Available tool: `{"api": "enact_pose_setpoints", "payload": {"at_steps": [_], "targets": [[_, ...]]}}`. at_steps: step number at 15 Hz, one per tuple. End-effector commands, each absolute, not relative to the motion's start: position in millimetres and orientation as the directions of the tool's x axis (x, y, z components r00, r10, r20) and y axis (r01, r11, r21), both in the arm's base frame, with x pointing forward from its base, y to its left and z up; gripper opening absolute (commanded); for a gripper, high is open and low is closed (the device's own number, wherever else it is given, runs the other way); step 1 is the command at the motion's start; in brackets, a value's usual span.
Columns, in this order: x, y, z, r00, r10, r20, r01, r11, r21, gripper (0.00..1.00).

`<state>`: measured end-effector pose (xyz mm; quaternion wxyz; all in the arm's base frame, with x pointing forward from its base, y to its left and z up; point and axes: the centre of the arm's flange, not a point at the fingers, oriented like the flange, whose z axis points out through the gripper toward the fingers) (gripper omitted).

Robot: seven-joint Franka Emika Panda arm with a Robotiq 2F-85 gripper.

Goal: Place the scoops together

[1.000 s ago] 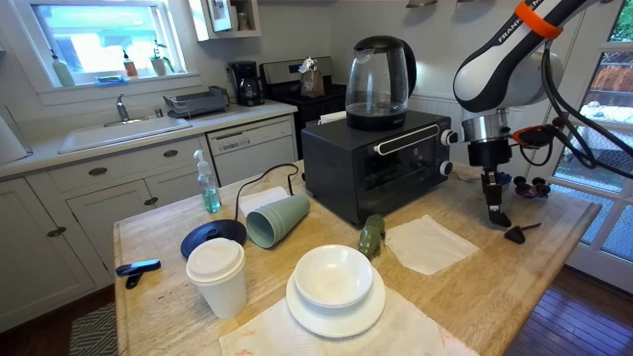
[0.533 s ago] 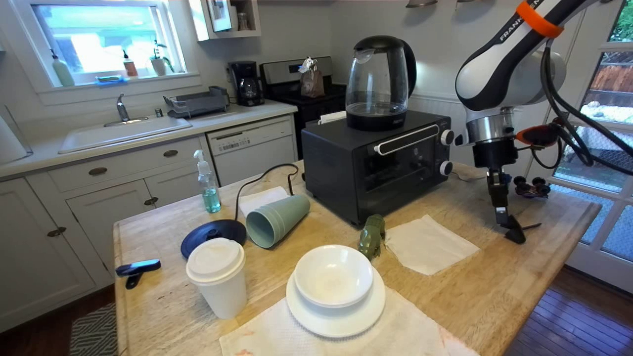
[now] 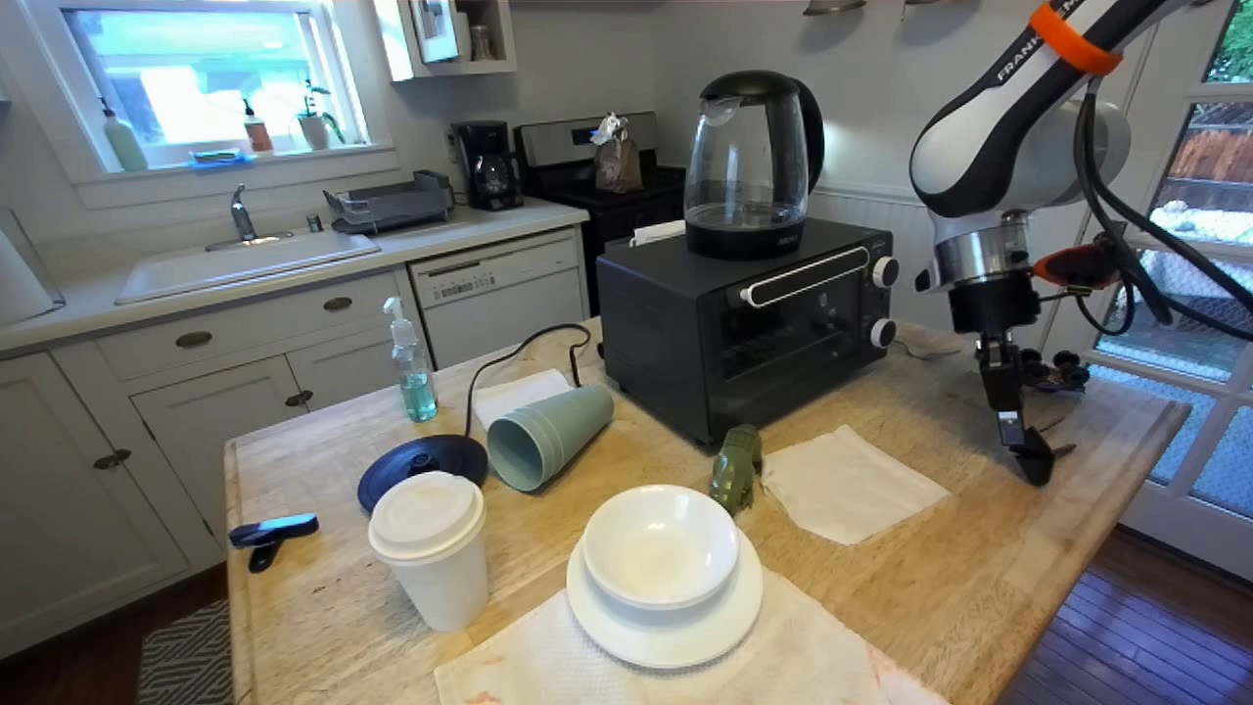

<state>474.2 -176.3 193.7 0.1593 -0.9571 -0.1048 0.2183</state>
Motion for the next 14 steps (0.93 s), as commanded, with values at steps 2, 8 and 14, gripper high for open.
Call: {"api": "enact_pose_setpoints", "payload": {"at_steps": [2,8,14], "targets": [[477.7,-175.9,194.7,0.889,0.227,-0.399,0.078,-0.931,-0.356,0.0],[473.1,-163.0,195.0,0.896,0.185,-0.404,0.058,-0.95,-0.305,0.0],[471.9,-152.4,190.6,0.889,0.169,-0.427,0.046,-0.958,-0.283,0.0]]}}
